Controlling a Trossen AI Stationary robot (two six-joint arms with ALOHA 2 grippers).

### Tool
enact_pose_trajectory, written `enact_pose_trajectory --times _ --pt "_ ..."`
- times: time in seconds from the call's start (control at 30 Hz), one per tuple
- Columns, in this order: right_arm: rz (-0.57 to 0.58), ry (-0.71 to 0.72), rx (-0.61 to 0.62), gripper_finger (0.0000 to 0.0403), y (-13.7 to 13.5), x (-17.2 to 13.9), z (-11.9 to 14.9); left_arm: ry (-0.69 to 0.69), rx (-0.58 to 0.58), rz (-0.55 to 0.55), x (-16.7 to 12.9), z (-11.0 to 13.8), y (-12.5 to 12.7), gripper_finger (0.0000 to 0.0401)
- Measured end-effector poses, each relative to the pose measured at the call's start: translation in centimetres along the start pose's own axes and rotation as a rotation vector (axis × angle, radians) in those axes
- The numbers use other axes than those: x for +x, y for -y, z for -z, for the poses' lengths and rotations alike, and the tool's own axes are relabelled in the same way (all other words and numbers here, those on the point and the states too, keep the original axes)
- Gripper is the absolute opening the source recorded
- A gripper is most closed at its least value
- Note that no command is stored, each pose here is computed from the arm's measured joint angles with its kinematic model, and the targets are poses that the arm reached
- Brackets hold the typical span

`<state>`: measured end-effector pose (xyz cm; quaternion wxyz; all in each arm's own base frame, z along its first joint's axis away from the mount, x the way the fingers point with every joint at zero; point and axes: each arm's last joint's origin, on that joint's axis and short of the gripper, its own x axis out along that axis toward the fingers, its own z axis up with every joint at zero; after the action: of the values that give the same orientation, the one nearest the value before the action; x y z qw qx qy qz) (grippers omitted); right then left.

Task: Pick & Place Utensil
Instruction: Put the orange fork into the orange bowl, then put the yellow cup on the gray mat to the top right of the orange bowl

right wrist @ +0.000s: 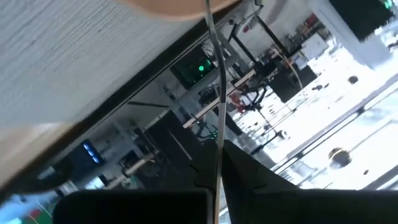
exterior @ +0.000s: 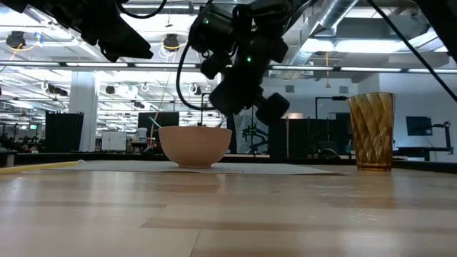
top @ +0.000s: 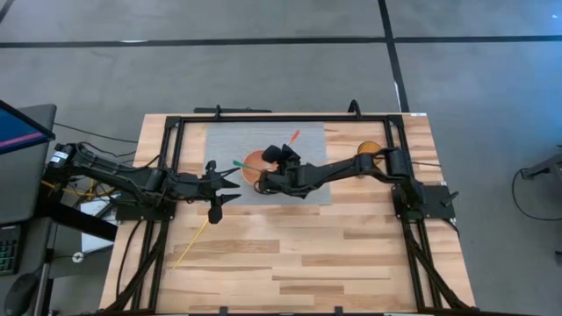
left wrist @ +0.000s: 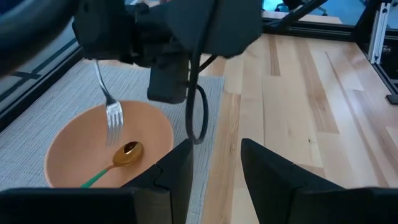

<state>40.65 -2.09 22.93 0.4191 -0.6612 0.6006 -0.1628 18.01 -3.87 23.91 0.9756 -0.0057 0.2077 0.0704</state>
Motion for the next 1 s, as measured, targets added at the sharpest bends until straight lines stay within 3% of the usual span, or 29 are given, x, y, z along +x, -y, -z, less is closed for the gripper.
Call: enact_pose_trajectory --times 0.17,0.3,0.53,0.67,0.8,1.0 --pt "0.001 0.000 -0.100 0.0005 0.0 0.1 -0.1 0.000 -0.006 0.000 0.0 0.0 0.0 0.0135" --pt "0.020 0.005 -0.063 0.0009 0.5 -0.1 0.0 0.000 -0.007 0.000 0.0 0.0 0.0 0.0135" --pt "0.024 0.010 -0.041 0.0064 0.5 -0.2 0.0 0.001 -0.007 0.000 0.0 0.0 0.0 0.0135" --pt "0.028 0.008 0.008 0.0097 0.6 -0.2 0.0 0.007 -0.009 0.001 0.0 -0.1 0.0 0.0135" --pt "0.042 -0.002 0.140 0.0124 0.7 -0.6 -0.2 0.013 -0.012 0.002 0.0 -0.1 0.0 0.0135" --pt "0.127 -0.151 0.244 0.0144 0.6 -2.7 -0.4 0.017 -0.011 0.003 0.0 -0.2 0.0 0.0135"
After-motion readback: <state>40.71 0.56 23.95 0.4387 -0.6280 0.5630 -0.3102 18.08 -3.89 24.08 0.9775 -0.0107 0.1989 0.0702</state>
